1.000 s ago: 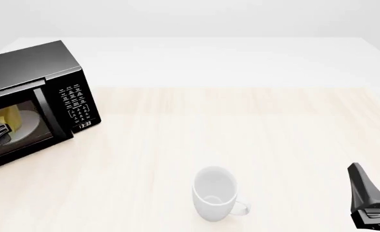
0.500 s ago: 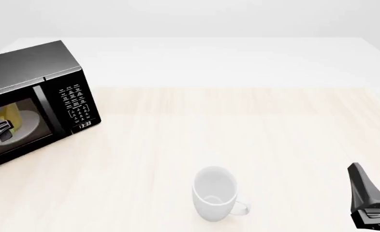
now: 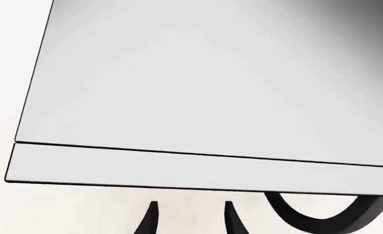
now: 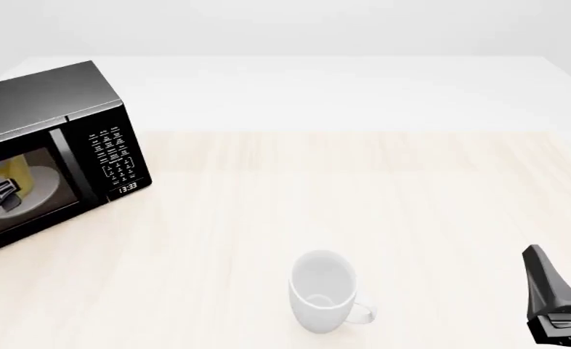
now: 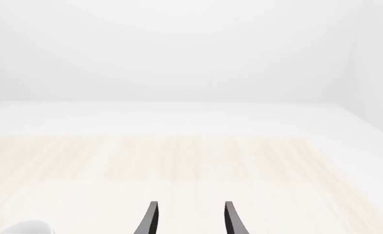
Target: Put the yellow and white mug in the microwave and close it.
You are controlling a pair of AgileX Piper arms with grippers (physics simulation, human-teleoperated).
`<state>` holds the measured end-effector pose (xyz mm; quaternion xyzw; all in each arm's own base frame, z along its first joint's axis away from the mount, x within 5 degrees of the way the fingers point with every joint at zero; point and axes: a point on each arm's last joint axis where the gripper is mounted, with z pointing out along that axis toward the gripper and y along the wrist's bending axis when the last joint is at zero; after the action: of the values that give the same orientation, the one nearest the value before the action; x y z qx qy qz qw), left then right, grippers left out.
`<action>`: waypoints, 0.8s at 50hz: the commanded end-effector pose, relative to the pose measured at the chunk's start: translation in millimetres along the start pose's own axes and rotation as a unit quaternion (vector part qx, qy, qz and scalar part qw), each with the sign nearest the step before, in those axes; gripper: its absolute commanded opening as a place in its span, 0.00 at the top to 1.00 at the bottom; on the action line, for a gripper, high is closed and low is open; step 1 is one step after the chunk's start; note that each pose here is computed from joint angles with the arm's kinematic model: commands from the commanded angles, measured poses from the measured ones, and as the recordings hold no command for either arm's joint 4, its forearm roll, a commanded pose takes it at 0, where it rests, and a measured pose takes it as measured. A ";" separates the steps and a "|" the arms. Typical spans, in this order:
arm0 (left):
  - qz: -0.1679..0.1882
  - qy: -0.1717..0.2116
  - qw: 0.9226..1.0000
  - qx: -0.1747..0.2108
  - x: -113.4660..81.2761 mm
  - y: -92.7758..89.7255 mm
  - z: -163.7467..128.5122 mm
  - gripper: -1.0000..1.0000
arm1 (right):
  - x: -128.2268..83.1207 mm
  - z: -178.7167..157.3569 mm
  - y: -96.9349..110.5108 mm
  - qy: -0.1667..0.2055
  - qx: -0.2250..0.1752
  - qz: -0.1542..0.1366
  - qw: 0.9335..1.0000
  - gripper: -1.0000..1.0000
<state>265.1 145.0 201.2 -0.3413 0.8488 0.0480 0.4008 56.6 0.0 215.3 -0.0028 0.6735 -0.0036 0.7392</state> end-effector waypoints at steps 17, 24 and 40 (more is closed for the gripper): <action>0.022 -0.040 0.999 0.000 -6.4 5.5 -41.8 0.00 | 0.1 0.1 0.0 0.000 0.000 0.000 1.000 0.00; 0.031 -0.061 0.998 0.001 -12.3 6.1 -60.5 0.00 | 0.1 0.0 0.0 0.000 0.000 0.000 1.000 0.00; 0.038 -0.085 0.996 -0.007 -14.2 12.0 -89.4 0.00 | 0.0 -0.1 0.0 0.000 0.000 0.000 1.000 0.00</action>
<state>218.4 133.4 258.1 -0.3104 0.8290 0.0879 0.4568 56.6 0.0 215.3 -0.0028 0.6734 -0.0035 0.7392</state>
